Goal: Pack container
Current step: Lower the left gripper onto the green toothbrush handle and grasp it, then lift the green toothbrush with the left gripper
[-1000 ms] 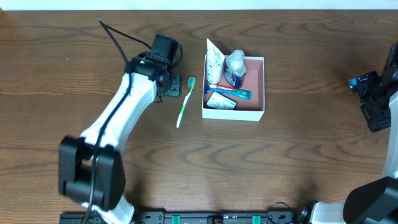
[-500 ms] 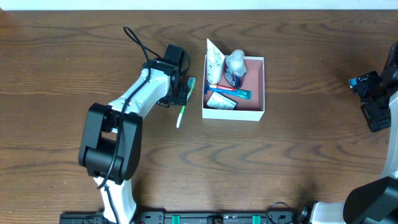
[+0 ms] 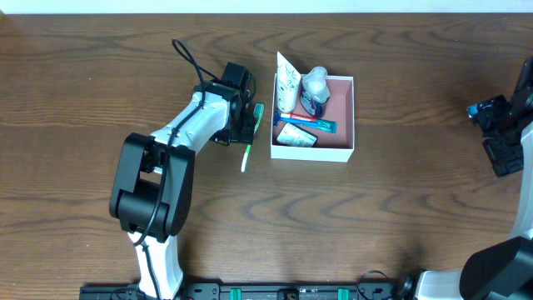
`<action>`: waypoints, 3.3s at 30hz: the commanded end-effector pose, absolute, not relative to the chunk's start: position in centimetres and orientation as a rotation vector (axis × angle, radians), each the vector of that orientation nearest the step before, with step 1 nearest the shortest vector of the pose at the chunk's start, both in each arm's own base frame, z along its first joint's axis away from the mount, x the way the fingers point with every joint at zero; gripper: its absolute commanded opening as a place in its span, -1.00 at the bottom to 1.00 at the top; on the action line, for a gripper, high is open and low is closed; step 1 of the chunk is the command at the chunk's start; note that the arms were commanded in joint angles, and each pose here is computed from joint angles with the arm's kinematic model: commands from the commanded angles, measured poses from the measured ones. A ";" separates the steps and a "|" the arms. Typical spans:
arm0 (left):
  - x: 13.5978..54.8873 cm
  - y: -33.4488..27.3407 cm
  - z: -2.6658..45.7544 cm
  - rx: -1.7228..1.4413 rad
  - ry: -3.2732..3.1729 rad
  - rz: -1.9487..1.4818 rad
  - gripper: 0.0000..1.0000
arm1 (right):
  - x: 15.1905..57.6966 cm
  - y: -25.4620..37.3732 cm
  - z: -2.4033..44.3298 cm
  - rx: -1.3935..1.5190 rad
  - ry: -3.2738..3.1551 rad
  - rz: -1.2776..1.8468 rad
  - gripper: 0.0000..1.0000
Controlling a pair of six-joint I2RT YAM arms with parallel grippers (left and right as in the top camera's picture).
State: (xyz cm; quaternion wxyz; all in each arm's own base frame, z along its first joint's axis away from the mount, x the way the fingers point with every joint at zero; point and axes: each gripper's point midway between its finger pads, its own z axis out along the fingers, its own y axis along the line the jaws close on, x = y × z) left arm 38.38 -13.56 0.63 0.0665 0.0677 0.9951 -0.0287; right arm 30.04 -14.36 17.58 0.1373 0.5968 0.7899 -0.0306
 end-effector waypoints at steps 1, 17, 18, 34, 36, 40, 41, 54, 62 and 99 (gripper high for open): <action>38.1 -13.6 0.0 0.231 3.014 -0.090 0.21 | 29.8 -14.8 17.4 1.756 2.269 -0.107 0.99; 40.5 -13.3 1.1 0.186 2.927 -0.118 0.18 | 29.8 -14.8 17.4 1.756 2.269 -0.107 0.99; 40.5 -13.1 1.2 0.183 2.926 -0.119 0.18 | 29.8 -14.8 17.4 1.756 2.269 -0.107 0.99; 40.3 -15.0 5.5 0.260 2.849 -0.302 0.17 | 29.8 -14.8 17.4 1.756 2.269 -0.107 0.99; 40.1 -15.0 5.8 0.277 2.848 -0.299 0.16 | 29.8 -14.8 17.4 1.756 2.269 -0.107 0.98; 39.2 -14.8 5.2 0.275 2.894 -0.290 0.17 | 29.8 -14.8 17.4 1.756 2.269 -0.107 0.98; 39.0 -14.8 5.0 0.277 2.904 -0.288 0.17 | 29.8 -14.8 17.4 1.756 2.269 -0.107 0.99; 38.2 -15.1 4.3 0.332 2.911 -0.160 0.16 | 29.8 -14.8 17.4 1.756 2.269 -0.107 0.98; 37.4 -14.1 2.8 0.298 2.931 -0.081 0.17 | 29.8 -14.7 17.4 1.753 2.271 -0.107 0.99; 35.9 -15.6 0.2 0.371 2.933 -0.086 0.16 | 29.8 -14.7 17.4 1.754 2.271 -0.106 0.98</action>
